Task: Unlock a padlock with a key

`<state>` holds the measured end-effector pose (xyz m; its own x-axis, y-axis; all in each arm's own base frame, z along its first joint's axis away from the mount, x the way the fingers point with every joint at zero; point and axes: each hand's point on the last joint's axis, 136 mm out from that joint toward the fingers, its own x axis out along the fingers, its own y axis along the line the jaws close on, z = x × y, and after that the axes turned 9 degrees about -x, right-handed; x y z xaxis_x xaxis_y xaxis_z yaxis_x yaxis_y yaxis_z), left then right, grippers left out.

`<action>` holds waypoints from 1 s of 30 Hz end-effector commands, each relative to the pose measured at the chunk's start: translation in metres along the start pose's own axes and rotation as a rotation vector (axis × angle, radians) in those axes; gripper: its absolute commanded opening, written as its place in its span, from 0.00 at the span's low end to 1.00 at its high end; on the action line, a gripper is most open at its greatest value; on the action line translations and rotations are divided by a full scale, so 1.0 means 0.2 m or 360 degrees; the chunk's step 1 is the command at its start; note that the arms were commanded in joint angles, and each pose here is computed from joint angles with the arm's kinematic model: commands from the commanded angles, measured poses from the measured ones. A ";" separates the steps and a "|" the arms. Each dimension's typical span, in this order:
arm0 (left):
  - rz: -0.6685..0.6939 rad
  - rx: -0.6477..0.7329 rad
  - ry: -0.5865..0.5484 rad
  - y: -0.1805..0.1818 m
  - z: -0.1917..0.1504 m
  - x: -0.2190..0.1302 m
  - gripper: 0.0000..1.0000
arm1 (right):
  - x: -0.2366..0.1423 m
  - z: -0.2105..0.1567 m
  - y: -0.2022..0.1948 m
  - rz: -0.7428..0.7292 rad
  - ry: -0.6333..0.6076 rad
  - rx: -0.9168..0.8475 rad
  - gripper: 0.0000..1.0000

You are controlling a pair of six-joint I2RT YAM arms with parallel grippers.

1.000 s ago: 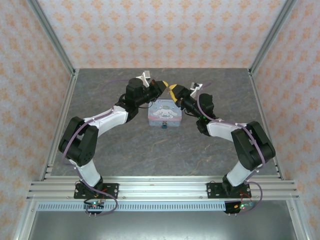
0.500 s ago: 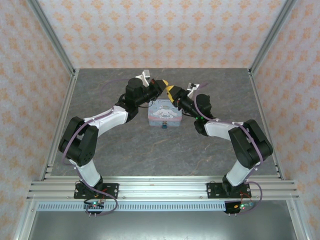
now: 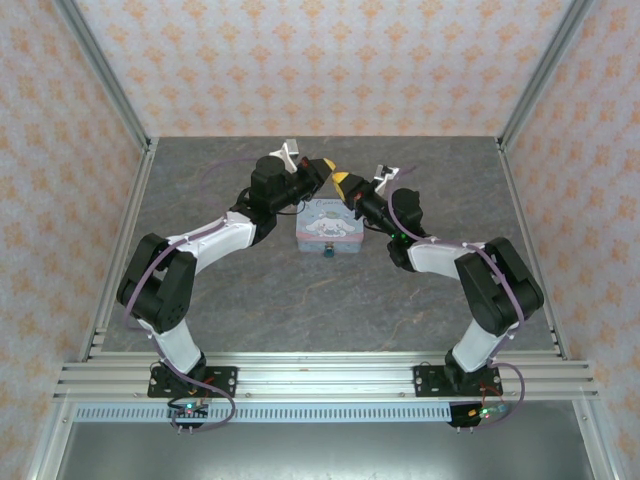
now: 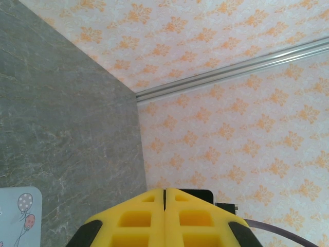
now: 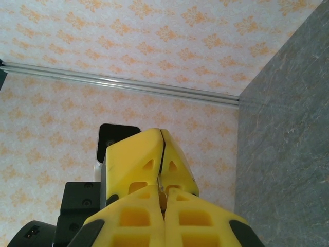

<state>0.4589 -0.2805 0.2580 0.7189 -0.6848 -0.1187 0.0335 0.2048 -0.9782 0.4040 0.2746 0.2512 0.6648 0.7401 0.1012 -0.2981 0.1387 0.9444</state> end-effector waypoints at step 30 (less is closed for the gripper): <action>-0.0149 0.0048 -0.0056 -0.20 0.01 -0.09 0.00 | -0.07 0.15 -0.02 -0.0056 -0.0146 -0.0061 0.34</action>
<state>0.4510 -0.2764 0.2627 0.7305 -0.6742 -0.1086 0.0398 0.2008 -0.9788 0.4175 0.2499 0.2349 0.7257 0.6860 0.0532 -0.2405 0.1804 0.9537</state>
